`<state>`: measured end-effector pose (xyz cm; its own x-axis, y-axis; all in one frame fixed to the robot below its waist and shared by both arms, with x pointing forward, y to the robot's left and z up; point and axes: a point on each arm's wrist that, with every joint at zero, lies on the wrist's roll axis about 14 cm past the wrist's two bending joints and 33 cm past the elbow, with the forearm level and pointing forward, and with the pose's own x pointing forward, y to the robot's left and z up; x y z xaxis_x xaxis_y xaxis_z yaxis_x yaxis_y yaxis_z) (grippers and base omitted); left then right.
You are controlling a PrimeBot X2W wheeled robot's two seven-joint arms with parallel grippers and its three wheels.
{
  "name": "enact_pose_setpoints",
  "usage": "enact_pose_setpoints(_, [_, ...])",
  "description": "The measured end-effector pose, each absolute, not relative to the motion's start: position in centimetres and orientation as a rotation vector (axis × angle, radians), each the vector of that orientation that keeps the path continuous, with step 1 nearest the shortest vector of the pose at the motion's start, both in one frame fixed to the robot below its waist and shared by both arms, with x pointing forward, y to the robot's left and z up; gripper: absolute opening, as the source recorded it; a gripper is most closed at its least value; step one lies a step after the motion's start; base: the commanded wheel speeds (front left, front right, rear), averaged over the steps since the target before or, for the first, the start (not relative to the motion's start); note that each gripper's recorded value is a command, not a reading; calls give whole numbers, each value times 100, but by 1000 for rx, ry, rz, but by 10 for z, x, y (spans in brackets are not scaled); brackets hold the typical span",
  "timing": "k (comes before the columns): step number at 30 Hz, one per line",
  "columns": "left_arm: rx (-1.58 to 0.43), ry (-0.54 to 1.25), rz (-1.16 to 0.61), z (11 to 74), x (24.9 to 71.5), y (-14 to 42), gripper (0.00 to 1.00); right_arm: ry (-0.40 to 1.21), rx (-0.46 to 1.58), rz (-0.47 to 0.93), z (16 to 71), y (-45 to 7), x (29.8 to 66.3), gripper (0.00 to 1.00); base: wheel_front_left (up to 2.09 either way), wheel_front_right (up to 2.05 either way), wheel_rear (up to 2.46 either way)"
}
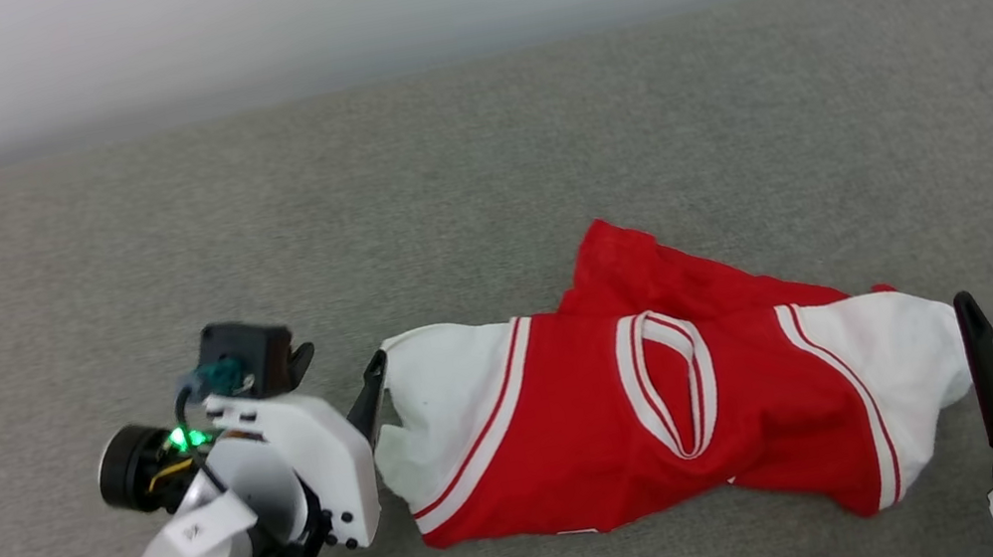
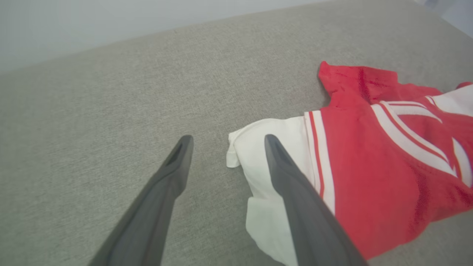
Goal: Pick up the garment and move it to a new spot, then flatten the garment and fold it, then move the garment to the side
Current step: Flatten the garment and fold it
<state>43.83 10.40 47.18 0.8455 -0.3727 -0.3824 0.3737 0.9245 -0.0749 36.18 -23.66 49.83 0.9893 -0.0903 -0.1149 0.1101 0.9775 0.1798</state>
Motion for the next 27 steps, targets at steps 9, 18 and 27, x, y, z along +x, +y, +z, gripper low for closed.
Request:
enact_pose_setpoints(9, [199,694,-562,412,452,79,100,141,216,-166,479,-253,358,100,0,0,0])
enact_pose_setpoints(18, [369,947,-650,368,444,86,47,168,230,-210,466,-263,352,100,0,0,0])
enact_pose_setpoints(27, [328,785,-622,385,460,76,0,146,240,-226,471,-268,348,100,0,0,0])
